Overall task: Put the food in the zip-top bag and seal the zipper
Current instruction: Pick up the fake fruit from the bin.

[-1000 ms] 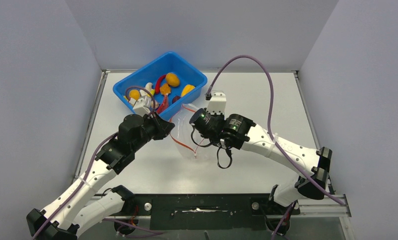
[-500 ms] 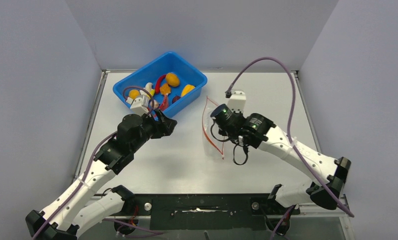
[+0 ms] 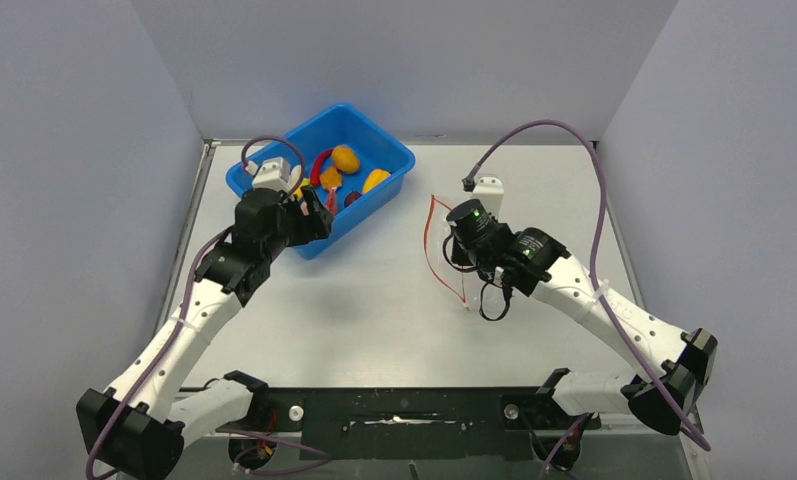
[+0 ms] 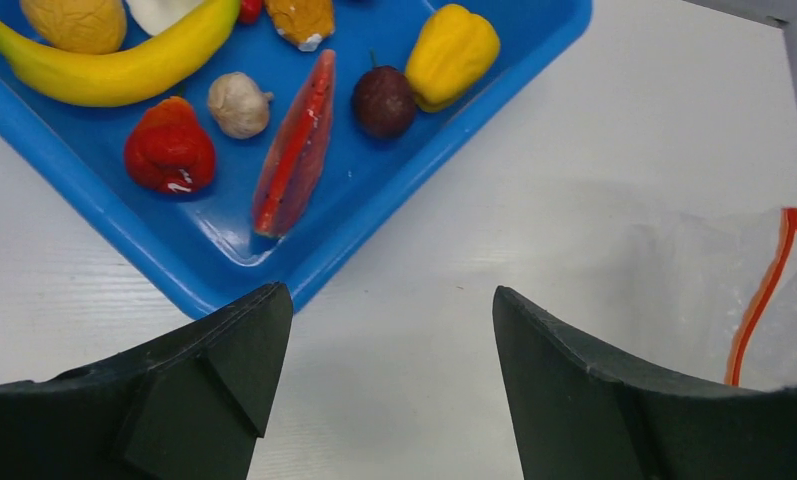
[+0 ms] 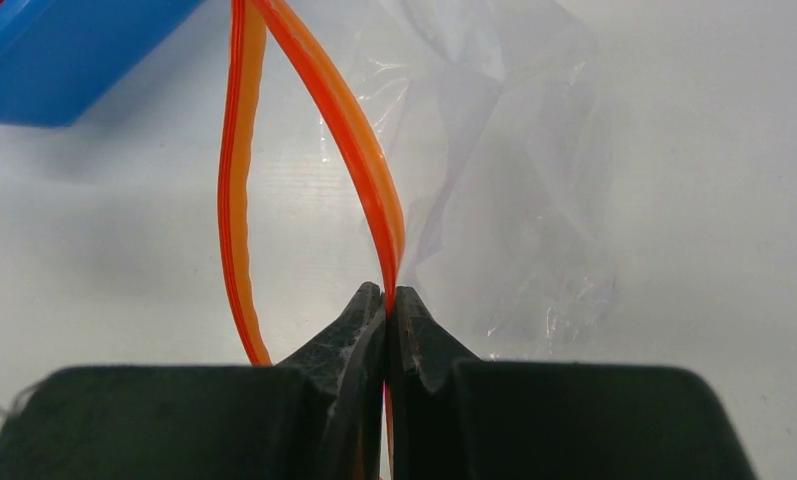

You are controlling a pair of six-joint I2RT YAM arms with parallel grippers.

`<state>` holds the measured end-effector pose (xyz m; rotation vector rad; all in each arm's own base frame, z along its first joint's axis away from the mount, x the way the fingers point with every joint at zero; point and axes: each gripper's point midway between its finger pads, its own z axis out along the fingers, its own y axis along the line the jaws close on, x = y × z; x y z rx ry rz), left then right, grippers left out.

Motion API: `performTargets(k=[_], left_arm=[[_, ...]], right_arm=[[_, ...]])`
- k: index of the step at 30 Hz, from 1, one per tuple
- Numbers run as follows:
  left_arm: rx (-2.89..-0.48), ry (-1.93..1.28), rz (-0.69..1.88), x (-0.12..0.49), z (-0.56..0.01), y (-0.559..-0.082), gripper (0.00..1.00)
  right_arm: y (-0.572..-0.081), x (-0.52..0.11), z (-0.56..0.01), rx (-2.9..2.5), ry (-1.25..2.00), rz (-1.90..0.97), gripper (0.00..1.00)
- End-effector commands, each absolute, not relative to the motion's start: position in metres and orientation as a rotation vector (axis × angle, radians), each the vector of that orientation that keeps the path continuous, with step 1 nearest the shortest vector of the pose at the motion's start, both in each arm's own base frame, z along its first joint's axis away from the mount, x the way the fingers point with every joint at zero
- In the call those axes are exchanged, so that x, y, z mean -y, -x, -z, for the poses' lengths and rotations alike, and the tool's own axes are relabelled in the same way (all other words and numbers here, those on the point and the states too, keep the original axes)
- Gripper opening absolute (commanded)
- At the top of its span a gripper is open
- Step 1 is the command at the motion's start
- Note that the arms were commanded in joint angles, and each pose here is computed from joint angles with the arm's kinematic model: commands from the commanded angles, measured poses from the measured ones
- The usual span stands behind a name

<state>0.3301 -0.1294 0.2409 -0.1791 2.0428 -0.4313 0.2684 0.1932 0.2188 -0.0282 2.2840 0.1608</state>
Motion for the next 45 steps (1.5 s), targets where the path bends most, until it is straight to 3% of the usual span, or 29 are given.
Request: performTargets(k=[1, 7, 11, 16, 22, 30, 45], left_arm=[[-1.995, 0.135, 0.418, 0.121, -0.263, -0.351, 0.74], [-1.995, 0.131, 0.314, 0.104, -0.26, -0.382, 0.75], [-2.018, 0.129, 0.18, 0.089, -0.26, -0.408, 0.81], [-2.056, 0.099, 0.189, 0.075, -0.245, -0.44, 0.84], [-2.077, 0.011, 0.215, 0.064, -0.223, -0.472, 0.78], [-2.15, -0.117, 0.175, 0.059, -0.189, -0.512, 0.63], [-2.254, -0.192, 0.147, 0.049, -0.107, -0.557, 0.56]], right_arm=[[-0.28, -0.227, -0.231, -2.21, 0.085, -0.394, 0.0], [-0.267, -0.245, -0.216, -2.23, 0.122, -0.562, 0.0], [-0.263, -0.238, -0.209, -2.253, 0.145, -0.54, 0.0], [-0.261, -0.234, -0.219, -2.24, 0.153, -0.541, 0.0], [-0.259, -0.231, -0.23, -2.221, 0.134, -0.55, 0.0], [-0.261, -0.237, -0.234, -2.22, 0.085, -0.589, 0.0], [-0.277, -0.251, -0.218, -2.292, 0.085, -0.537, 0.0]])
